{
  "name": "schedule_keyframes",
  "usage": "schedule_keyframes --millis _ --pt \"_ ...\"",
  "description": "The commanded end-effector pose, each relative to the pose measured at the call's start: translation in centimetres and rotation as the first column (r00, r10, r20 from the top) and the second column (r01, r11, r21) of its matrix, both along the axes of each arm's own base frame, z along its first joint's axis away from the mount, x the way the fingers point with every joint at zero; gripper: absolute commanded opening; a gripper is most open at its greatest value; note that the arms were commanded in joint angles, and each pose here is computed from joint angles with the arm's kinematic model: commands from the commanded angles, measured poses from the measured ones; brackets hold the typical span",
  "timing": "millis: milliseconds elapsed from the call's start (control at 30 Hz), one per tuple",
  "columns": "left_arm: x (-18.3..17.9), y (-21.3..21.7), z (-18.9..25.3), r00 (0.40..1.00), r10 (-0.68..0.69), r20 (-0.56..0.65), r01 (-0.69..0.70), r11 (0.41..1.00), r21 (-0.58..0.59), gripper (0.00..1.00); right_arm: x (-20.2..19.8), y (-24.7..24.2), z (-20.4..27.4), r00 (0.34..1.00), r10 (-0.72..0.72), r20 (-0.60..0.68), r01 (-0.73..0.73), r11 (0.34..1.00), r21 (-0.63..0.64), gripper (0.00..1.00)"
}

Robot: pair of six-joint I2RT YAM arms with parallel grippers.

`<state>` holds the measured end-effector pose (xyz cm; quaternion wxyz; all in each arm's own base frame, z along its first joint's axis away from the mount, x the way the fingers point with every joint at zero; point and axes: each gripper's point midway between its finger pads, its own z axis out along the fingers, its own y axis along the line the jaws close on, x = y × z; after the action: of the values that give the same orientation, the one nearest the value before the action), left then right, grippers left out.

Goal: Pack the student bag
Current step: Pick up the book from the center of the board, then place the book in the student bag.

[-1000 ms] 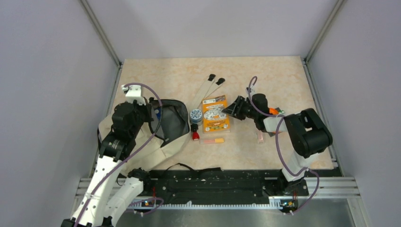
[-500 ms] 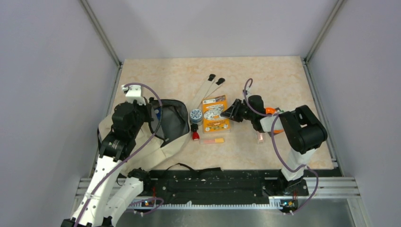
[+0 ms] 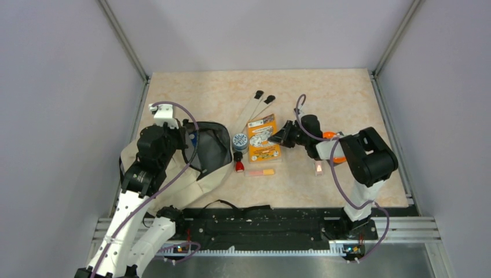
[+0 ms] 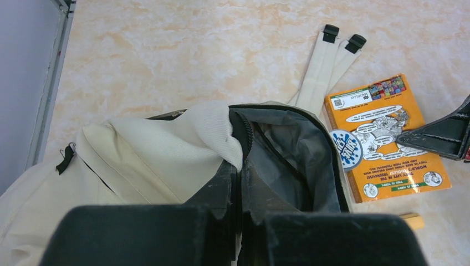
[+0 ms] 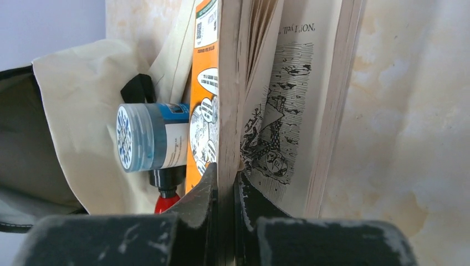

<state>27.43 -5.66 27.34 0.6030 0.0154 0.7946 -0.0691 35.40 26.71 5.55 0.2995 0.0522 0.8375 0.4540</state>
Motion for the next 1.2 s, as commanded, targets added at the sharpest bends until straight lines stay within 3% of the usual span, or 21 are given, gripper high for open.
schedule_keyframes --millis 0,67,100,300,333,467,567,767,933,1067,1167 --pt "0.7 -0.4 2.1 0.997 -0.014 0.073 0.015 1.000 -0.019 0.00 1.6 0.5 4.6 0.989 -0.009 0.148 0.012 1.000 -0.019 0.00" --pt "0.7 -0.5 2.0 0.997 -0.018 0.071 0.020 1.000 -0.017 0.01 2.1 -0.7 6.0 0.980 -0.050 0.191 0.063 0.996 -0.066 0.00" --pt "0.6 -0.5 2.0 0.997 -0.021 0.070 0.022 1.000 -0.015 0.08 2.1 -1.4 6.7 0.975 -0.068 0.209 0.088 0.992 -0.089 0.00" --pt "0.5 -0.7 3.1 0.995 -0.038 0.095 0.040 0.999 -0.017 0.86 0.8 -3.8 14.2 0.911 -0.101 0.401 0.155 0.982 -0.104 0.00" --pt "0.4 -0.9 3.4 0.994 -0.048 0.102 0.051 0.999 -0.020 0.91 0.3 -3.9 15.5 0.898 -0.096 0.429 0.150 0.984 -0.092 0.00" --pt "-0.2 -3.9 5.5 0.975 -0.183 0.125 0.197 0.975 -0.105 0.95 -2.3 -4.2 20.4 0.842 -0.073 0.534 0.107 0.994 -0.033 0.00" --pt "-1.3 -7.0 7.3 0.935 -0.311 0.171 0.344 0.913 -0.221 0.96 -4.6 -4.2 24.0 0.790 -0.055 0.611 0.053 0.998 0.021 0.00" --pt "-4.0 -13.1 10.0 0.801 -0.527 0.283 0.597 0.682 -0.423 0.96 -9.4 -3.3 29.6 0.678 -0.012 0.735 -0.112 0.987 0.119 0.00" --pt "-6.0 -17.7 11.0 0.678 -0.640 0.363 0.726 0.505 -0.466 0.97 -12.7 -1.8 32.1 0.601 0.035 0.799 -0.261 0.953 0.154 0.00" --pt "-6.7 -20.9 10.1 0.628 -0.704 0.333 0.759 0.458 -0.463 0.97 -15.1 -0.6 33.7 0.545 0.050 0.837 -0.360 0.915 0.181 0.00" --pt "-6.1 -21.4 9.1 0.650 -0.696 0.304 0.734 0.473 -0.487 0.97 -16.4 -0.1 34.6 0.525 0.049 0.850 -0.406 0.892 0.199 0.00"
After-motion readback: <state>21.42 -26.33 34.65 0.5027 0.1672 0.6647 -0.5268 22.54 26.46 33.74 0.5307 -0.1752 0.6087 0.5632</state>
